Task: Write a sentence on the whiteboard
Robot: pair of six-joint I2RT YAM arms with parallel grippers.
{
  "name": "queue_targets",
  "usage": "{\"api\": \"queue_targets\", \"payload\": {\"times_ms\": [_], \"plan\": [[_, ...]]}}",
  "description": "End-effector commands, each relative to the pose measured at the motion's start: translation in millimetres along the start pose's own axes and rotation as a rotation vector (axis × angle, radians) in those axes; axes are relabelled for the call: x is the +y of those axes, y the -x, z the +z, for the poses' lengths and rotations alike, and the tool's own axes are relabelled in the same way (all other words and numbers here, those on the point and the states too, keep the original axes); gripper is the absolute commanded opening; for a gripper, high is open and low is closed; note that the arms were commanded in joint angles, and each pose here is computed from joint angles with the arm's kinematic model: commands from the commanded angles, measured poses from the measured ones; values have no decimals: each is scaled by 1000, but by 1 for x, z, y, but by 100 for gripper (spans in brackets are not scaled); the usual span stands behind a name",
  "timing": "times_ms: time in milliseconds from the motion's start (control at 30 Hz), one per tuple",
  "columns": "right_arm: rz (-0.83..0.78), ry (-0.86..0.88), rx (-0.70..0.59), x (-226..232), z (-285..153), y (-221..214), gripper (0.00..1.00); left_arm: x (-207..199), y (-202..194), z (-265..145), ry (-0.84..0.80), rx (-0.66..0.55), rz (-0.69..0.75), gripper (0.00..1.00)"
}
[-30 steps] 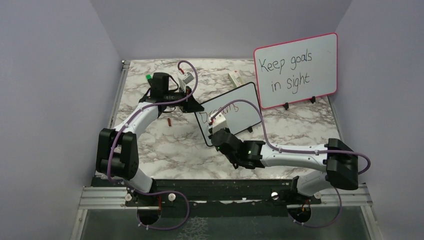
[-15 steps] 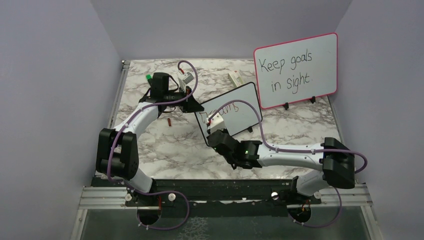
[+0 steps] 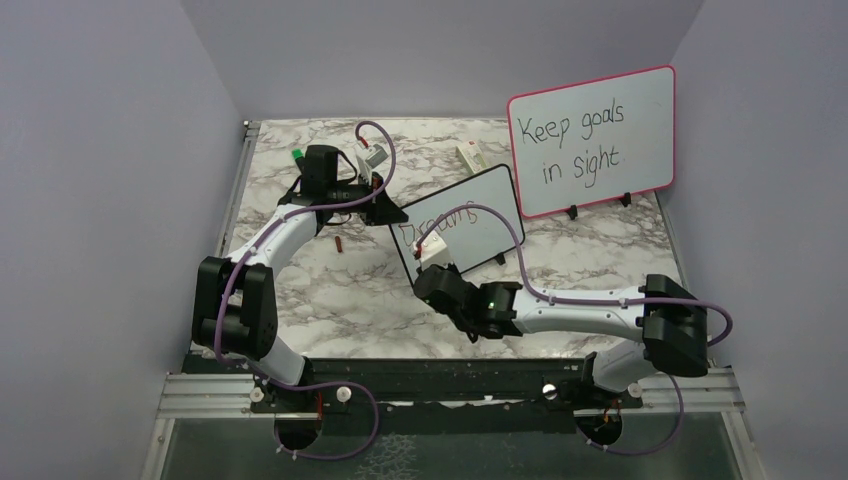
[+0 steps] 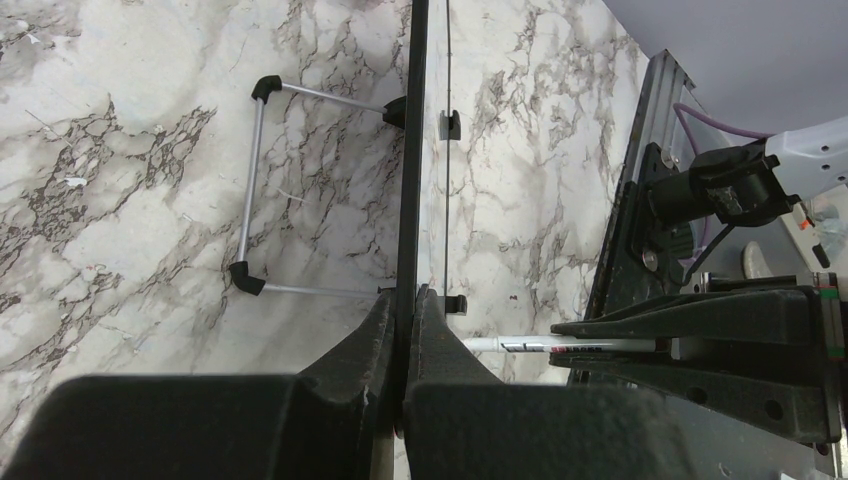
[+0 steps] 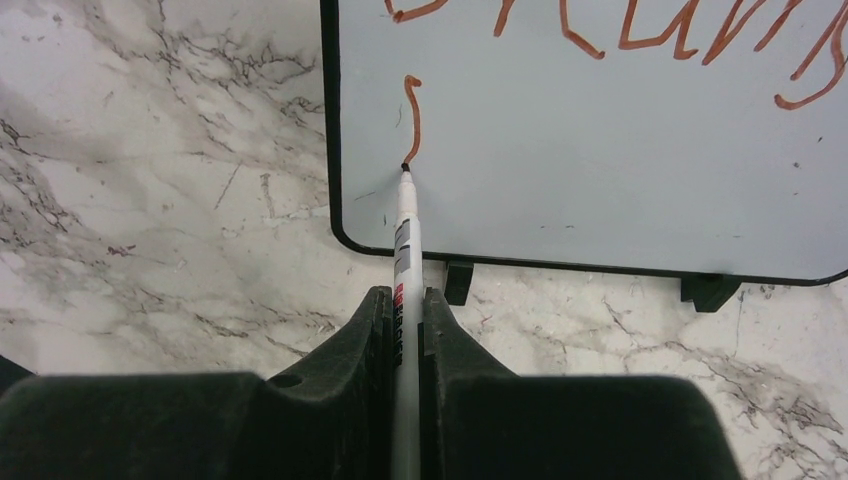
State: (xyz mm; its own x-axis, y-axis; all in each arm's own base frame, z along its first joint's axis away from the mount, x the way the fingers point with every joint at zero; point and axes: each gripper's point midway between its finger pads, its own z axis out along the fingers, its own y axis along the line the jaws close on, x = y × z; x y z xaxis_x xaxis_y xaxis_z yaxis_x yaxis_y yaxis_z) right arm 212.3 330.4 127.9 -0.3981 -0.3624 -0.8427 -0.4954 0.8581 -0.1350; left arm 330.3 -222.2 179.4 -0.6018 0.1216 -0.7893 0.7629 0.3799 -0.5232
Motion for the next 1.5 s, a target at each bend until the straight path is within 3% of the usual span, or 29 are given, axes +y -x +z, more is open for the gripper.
{"api": "queue_targets", "payload": {"times_ms": [0, 367, 767, 1467], "plan": [[-19, 10, 67, 4, 2, -18, 1, 33, -65, 13, 152, 167, -105, 0], [-29, -24, 63, -5, -1, -15, 1, 34, -65, 13, 154, 168, -105, 0], [43, -25, -54, -10, -10, 15, 1, 35, -66, 13, 156, 170, -108, 0], [75, -74, -83, -20, -5, 14, 1, 36, -68, 14, 159, 177, -115, 0]]}}
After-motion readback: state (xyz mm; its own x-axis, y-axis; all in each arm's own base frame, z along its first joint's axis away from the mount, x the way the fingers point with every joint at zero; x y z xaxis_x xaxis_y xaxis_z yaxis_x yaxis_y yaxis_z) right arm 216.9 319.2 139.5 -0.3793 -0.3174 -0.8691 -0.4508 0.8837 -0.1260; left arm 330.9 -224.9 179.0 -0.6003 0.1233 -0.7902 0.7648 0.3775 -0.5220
